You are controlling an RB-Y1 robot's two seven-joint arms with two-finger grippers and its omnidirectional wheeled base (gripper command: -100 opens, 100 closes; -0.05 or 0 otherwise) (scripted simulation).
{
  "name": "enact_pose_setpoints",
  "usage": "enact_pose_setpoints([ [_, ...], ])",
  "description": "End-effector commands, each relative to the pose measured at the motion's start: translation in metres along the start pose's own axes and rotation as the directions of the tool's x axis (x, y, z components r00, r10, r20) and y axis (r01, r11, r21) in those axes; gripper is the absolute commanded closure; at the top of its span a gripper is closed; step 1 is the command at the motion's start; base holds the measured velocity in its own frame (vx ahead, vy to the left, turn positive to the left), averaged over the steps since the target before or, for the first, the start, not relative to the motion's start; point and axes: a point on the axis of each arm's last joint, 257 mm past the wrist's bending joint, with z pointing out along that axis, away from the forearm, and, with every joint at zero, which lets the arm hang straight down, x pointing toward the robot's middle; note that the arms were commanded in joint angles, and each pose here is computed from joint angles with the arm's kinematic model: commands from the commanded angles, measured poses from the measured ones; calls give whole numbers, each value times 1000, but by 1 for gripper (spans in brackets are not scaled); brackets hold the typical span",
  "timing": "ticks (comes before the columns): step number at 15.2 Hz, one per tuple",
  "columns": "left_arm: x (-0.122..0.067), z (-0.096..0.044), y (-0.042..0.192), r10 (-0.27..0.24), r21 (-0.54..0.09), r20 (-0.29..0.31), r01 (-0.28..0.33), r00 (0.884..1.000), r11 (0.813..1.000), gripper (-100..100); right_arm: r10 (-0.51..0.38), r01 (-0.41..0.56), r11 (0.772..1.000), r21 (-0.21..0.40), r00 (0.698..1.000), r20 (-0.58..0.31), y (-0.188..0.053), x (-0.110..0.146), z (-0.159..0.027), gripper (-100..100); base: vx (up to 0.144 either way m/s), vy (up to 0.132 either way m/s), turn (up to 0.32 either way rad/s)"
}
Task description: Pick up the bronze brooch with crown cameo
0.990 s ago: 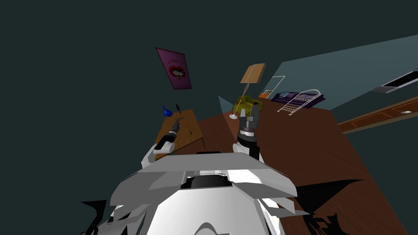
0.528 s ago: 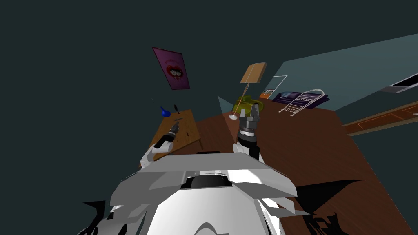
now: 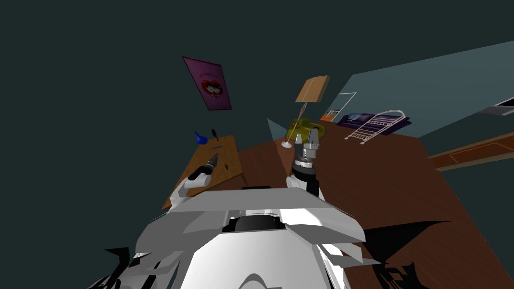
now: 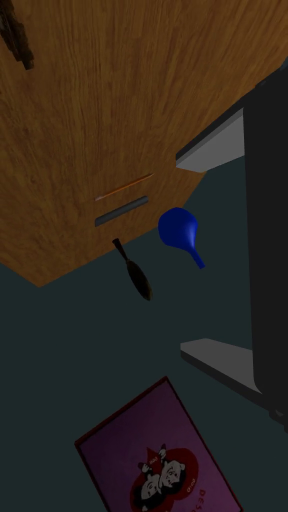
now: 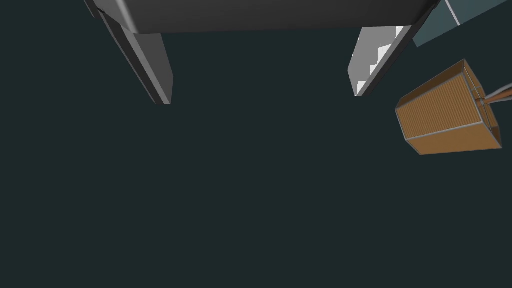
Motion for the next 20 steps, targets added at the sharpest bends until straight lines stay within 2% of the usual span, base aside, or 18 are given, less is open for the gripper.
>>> enact_pose_setpoints([
  [1,-7,3,21,-2,-66,3,2,1000,998,-100,0,0,1000,0,1000,0,0,0,0,0,50,-104,27],
  [3,-6,2,27,-3,-90,-2,2,1000,996,-100,0,0,1000,0,1000,0,0,0,0,0,62,-100,28],
  [4,-13,4,43,-7,-138,2,7,1000,990,-100,0,0,1000,0,1000,0,0,0,0,0,72,-98,25],
  [6,-11,3,49,-8,-159,-2,7,1000,987,-100,0,0,1000,0,1000,0,0,0,0,0,59,-97,32],
  [7,-18,4,65,-14,-209,1,14,1000,978,-100,0,0,1000,0,1000,0,0,0,0,0,49,-96,36],
  [9,-17,3,69,-15,-225,-3,14,1000,974,-100,0,0,1000,0,1000,0,0,0,0,0,68,-94,29],
  [10,-22,2,86,-23,-276,-1,22,1000,961,-100,0,0,1000,0,1000,0,0,0,0,0,80,-85,35],
  [11,-22,1,90,-24,-288,-4,22,1000,957,-100,0,0,1000,0,1000,0,0,0,0,0,91,-103,41],
  [12,-27,-1,105,-34,-332,0,32,999,943,-100,0,0,1000,0,1000,0,0,0,0,0,109,-120,57],
  [13,-26,-2,109,-35,-348,-4,31,999,937,-100,0,0,1000,0,1000,0,0,0,0,0,63,-94,153],
  [14,-31,-4,121,-45,-383,1,42,999,923,-100,0,0,1000,0,1000,0,0,0,0,0,59,-111,98],
  [16,-29,-6,127,-48,-405,-5,42,999,913,-100,0,0,1000,0,1000,0,0,0,0,0,48,-89,42],
  [17,-33,-10,142,-61,-449,-3,53,998,892,-100,0,0,1000,0,1000,0,0,0,0,0,42,-61,91],
  [18,-32,-11,144,-62,-458,-6,53,998,888,-100,0,0,1000,0,1000,0,0,0,0,0,51,-65,84],
  [19,-36,-14,157,-75,-493,-2,64,997,867,-100,0,0,1000,0,1000,0,0,0,0,0,71,-83,67],
  [20,-34,-16,160,-77,-506,-6,64,997,860,-100,0,0,1000,0,1000,0,0,0,0,0,101,-90,-35],
])
